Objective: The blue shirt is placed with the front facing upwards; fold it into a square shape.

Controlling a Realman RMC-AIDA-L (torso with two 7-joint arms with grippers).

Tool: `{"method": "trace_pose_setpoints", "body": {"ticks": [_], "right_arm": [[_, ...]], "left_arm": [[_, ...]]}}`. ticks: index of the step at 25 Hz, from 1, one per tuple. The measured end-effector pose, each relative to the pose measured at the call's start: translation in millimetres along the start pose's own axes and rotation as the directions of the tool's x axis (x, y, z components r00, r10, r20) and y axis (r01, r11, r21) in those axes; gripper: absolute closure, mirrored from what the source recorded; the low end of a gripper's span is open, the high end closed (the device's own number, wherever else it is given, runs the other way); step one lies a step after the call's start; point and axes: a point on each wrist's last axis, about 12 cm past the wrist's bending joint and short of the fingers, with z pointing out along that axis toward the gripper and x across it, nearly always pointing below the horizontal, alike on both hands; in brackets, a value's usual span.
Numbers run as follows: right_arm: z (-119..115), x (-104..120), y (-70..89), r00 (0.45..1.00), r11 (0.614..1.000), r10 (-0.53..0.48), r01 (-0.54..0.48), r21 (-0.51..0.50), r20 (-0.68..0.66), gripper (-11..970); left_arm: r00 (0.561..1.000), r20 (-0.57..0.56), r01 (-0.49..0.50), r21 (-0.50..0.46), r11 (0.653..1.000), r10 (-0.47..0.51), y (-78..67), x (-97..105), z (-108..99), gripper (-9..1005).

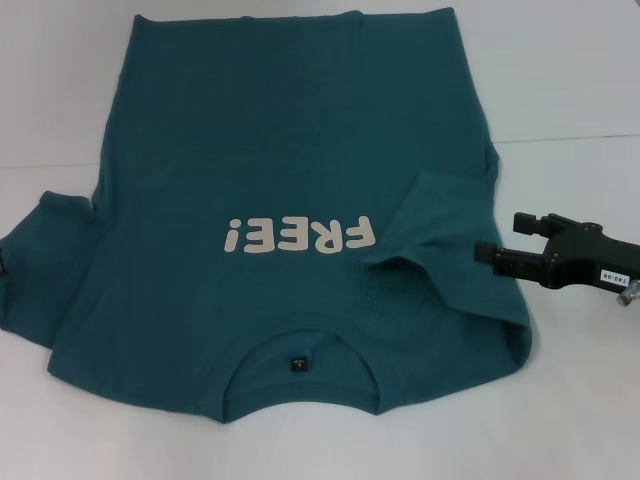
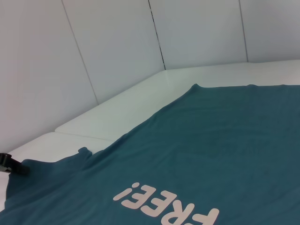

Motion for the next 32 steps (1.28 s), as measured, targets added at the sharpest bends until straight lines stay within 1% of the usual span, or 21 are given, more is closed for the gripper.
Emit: {"method": "trace_pose_setpoints", "body": {"ticks": [5, 10, 16, 22, 26, 32], "right_arm": [[0.7, -1.4, -0.4, 1.000, 1.000, -0.004, 0.004, 0.000, 0.001, 15], [1.4, -1.9, -0.3, 1.000, 1.000, -0.006, 0.006, -0.002, 0.002, 15], [1.3, -1.3, -1.2, 1.000, 1.000, -0.003, 0.003, 0.006, 0.000, 15], [1.5, -0.4, -1.1, 1.000, 1.000, 0.001, -0.001, 0.009, -0.001, 15], [1.6, -0.3, -1.2, 1.000, 1.000, 0.002, -0.002, 0.010, -0.001, 15], [1.1, 0.5, -1.5, 1.000, 1.000, 0.006, -0.006, 0.013, -0.001, 15]], "left_arm": [[1.000, -0.001, -0.007, 0.001, 1.000, 0.007, -0.9, -0.3, 0.2, 902], [1.000, 0.006, -0.020, -0.001, 1.000, 0.020, -1.7, -3.1, -0.7, 969], [0.999, 0.049, -0.020, -0.039, 0.999, 0.021, 8.5, -8.4, -6.2, 969], [0.996, 0.087, -0.025, -0.069, 0.997, 0.031, 11.2, -11.4, -5.7, 969], [0.994, 0.102, -0.030, -0.077, 0.997, 0.038, 9.9, -13.2, -4.5, 969], [0.991, 0.113, -0.058, -0.077, 0.995, 0.067, 3.5, -17.7, -3.3, 969]]}}
